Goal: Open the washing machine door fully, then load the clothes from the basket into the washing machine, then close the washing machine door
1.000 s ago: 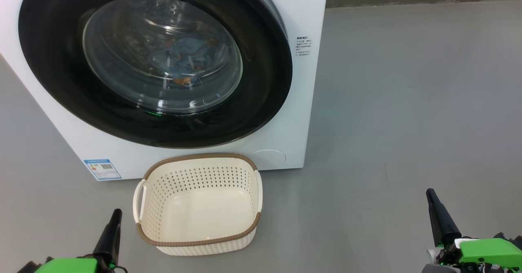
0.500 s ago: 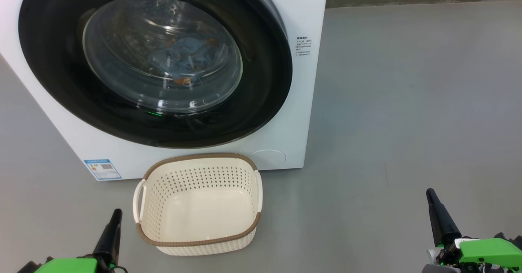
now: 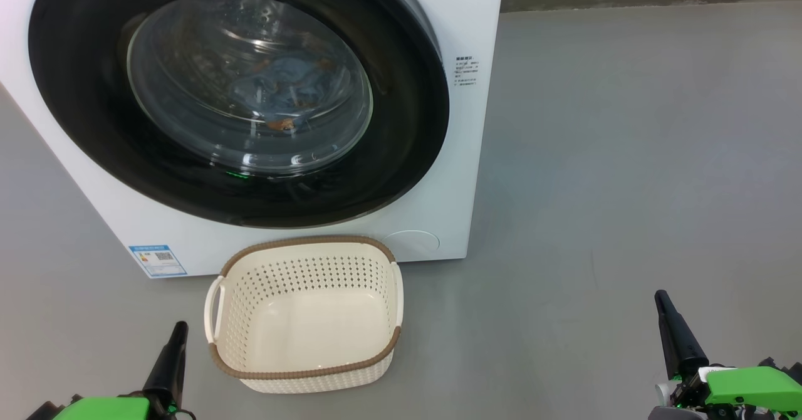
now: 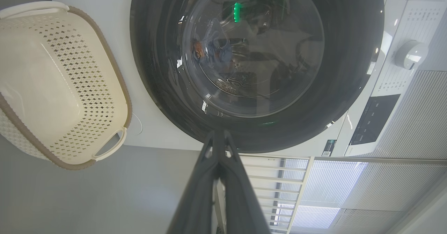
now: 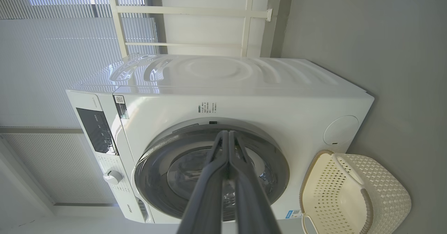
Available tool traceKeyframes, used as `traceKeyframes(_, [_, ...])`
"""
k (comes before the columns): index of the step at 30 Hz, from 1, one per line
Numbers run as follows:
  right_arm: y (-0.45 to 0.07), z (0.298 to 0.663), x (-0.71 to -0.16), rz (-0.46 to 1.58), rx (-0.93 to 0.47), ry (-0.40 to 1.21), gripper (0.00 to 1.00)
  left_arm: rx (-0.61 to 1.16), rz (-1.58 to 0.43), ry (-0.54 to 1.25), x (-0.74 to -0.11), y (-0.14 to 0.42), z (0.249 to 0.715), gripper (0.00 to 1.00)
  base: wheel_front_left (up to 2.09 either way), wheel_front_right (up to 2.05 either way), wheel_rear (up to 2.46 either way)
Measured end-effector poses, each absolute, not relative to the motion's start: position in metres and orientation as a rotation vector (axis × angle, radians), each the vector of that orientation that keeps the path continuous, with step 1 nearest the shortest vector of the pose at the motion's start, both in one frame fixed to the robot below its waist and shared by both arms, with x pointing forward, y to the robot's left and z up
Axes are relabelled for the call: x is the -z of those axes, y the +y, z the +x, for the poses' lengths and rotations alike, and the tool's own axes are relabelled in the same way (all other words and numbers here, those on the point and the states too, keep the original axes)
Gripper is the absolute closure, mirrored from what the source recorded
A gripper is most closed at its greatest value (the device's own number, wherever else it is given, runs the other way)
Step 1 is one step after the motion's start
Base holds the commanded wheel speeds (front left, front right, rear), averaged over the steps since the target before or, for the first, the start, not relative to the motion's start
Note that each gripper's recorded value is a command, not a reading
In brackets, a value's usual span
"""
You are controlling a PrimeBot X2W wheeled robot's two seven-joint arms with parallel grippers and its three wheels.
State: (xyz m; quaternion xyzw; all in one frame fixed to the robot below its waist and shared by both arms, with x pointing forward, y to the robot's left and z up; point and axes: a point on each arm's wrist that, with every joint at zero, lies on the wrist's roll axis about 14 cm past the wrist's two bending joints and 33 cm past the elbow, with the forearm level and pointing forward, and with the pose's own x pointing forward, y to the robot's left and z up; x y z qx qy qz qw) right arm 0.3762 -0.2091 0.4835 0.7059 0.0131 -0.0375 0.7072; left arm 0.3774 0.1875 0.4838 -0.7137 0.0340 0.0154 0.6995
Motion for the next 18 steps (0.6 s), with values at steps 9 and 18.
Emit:
traceKeyframes(9, [-0.2091,0.3762,-0.4836,1.568,0.083,0.029,1.0,-0.035,-1.59,0.075,-0.4839,0.1876,0.3774,1.0,0.0,0.0,0.0])
traceKeyframes(18, [-0.2091,0.3762,-0.4835,1.568,0.083,0.029,1.0,-0.035,-1.591,0.075,-0.4838,0.1877,0.3774,1.0,0.0,0.0,0.0])
